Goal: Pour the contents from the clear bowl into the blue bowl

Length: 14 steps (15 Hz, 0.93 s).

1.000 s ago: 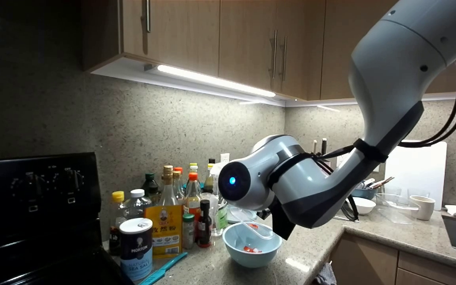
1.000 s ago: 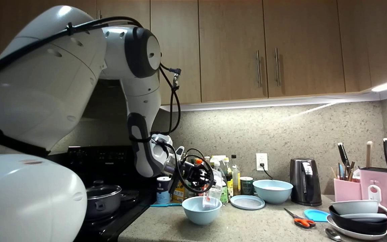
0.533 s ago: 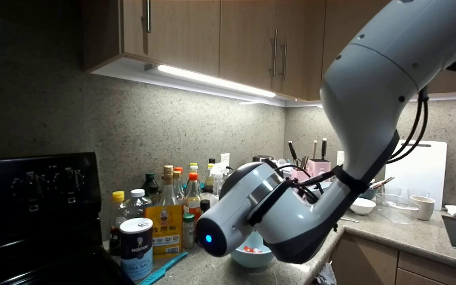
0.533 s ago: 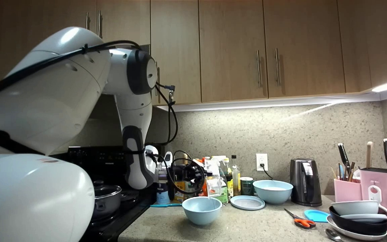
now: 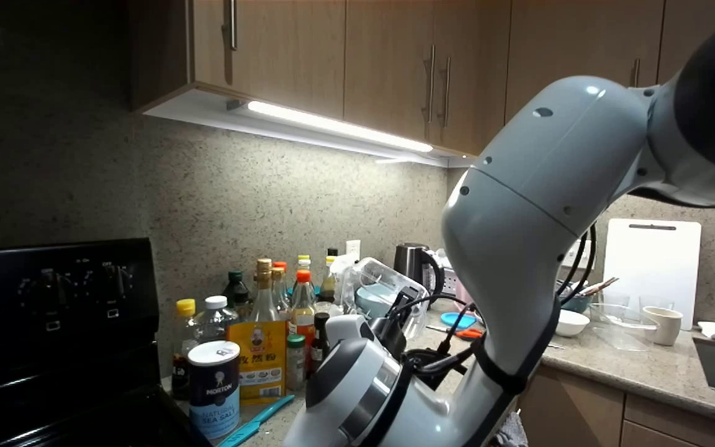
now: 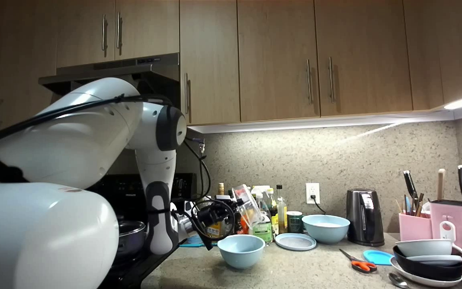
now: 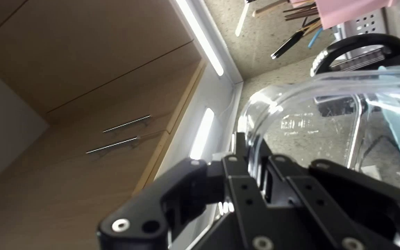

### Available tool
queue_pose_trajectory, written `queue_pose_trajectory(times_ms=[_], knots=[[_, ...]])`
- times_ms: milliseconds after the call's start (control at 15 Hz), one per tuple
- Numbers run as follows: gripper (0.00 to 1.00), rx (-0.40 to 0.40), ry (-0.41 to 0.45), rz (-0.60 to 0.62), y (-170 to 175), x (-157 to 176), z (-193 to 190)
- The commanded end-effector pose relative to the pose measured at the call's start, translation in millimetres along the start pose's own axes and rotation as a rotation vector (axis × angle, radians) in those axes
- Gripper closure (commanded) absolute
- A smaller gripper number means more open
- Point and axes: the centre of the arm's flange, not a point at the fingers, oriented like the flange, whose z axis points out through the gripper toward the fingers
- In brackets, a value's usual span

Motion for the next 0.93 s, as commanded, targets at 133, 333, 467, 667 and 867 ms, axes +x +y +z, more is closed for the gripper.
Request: queue_pose_trajectory(times_ms=[133, 333, 467, 667, 867], knots=[[0.97, -0.296, 0.02, 0.01, -8.8, 4.3, 2.9], [0.97, -0.1, -0.089, -0.067, 4.5, -1.4, 22.4], [0.97, 0.0, -0.108, -0.015, 10.4, -3.8, 36.4], [0.97, 0.149, -0.153, 0.038, 22.7, -8.4, 61.1], [0.97, 0.285, -0.215, 0.098, 44.2, -19.7, 87.2]])
